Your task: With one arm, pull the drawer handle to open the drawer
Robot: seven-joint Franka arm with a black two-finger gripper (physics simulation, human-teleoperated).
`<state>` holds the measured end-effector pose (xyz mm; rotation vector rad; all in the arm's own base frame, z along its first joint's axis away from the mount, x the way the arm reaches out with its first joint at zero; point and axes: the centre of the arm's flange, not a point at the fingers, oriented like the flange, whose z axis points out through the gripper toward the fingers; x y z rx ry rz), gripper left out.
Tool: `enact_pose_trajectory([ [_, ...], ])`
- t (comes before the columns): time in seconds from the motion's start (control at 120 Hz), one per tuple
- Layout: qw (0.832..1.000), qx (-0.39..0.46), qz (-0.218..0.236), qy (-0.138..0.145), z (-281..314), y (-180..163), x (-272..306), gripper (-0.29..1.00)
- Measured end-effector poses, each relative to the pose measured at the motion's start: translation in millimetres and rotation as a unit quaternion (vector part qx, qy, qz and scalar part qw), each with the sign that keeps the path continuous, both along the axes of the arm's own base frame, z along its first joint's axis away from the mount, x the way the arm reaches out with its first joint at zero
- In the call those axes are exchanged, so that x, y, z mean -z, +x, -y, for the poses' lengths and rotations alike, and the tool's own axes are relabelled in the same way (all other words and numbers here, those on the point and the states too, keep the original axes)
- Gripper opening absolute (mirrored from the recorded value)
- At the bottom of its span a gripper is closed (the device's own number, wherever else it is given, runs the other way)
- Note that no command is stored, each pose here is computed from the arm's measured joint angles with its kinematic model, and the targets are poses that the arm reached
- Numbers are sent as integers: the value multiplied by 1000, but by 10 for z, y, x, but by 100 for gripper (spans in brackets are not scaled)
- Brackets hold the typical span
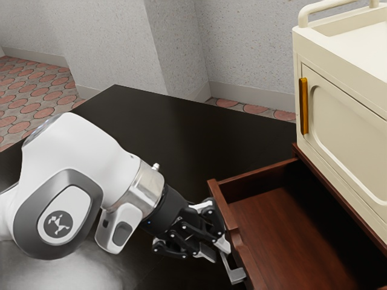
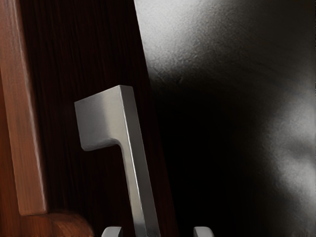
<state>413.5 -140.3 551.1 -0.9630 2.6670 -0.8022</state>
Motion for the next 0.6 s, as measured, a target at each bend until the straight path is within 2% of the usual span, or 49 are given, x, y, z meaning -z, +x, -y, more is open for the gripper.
enact_pose_trajectory([
  [0.217,1000,-13,19,-6,-244,-33,-323,20],
  [0.317,999,-37,24,-2,-586,265,-736,24],
  [0.367,999,-39,19,17,-660,505,-930,30],
  [0.492,995,-44,-7,86,-628,1014,-1377,48],
  [0.6,985,-91,-61,136,-685,1279,-1570,57],
])
